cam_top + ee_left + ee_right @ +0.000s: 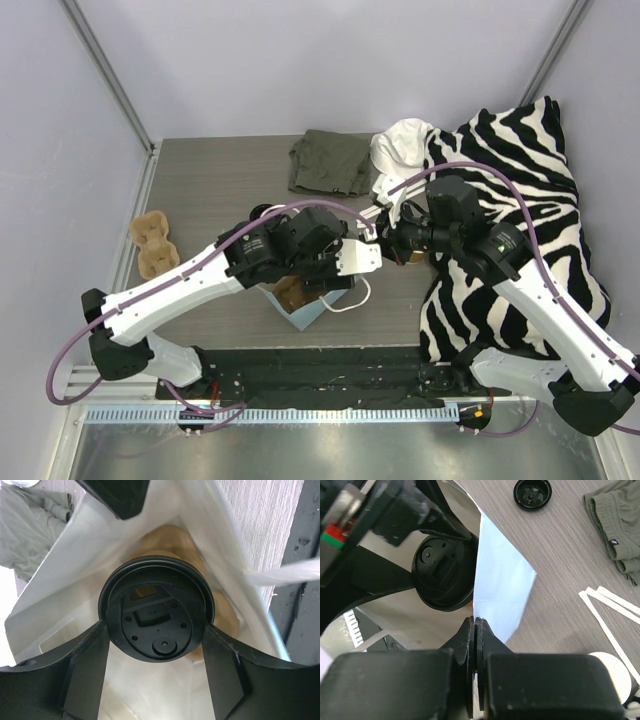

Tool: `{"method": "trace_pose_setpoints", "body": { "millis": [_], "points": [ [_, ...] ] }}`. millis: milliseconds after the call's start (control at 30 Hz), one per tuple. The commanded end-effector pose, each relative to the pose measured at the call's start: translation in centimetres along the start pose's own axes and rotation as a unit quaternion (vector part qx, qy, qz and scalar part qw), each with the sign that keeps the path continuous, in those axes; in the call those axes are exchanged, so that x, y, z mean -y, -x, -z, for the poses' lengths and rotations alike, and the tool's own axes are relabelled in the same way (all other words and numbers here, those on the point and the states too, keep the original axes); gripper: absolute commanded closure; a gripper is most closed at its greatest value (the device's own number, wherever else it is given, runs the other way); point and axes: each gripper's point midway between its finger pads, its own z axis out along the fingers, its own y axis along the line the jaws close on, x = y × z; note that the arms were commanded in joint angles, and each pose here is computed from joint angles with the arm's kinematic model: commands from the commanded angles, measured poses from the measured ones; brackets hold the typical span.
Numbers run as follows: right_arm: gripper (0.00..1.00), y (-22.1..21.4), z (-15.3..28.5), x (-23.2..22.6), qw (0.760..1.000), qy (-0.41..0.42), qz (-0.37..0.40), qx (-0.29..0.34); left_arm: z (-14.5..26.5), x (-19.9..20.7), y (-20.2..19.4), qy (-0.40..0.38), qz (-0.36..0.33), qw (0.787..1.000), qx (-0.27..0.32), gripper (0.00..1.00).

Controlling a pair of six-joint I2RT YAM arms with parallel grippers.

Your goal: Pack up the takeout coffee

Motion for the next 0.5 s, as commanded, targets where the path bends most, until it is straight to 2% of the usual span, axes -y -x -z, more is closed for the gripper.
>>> {"method": "trace_pose_setpoints", "body": {
  "millis": [0,300,367,400,467],
  "points": [
    [0.99,2.9,0.5,-0.3,0.999,0.002,0.001,0.052,2.2,-1.3,1.6,0.034,-0.014,0.998,0.057,0.52],
    [0.98,2.7,0.0,0.2,0.999,-0.012,-0.021,0.045,1.2,1.1,-0.5,-0.002,-0.028,0.998,0.054,0.52],
    [0.90,2.3,-0.1,0.4,0.999,-0.018,-0.027,0.037,1.1,1.6,-1.1,-0.008,-0.025,0.998,0.050,0.52],
    [0.81,2.1,-0.2,0.5,0.999,-0.019,-0.031,0.034,1.0,1.7,-1.2,-0.009,-0.025,0.998,0.050,0.52],
    [0.69,2.0,-0.3,0.6,0.999,-0.023,-0.036,0.031,0.9,1.9,-1.5,-0.010,-0.022,0.998,0.050,0.52]
  ]
}}
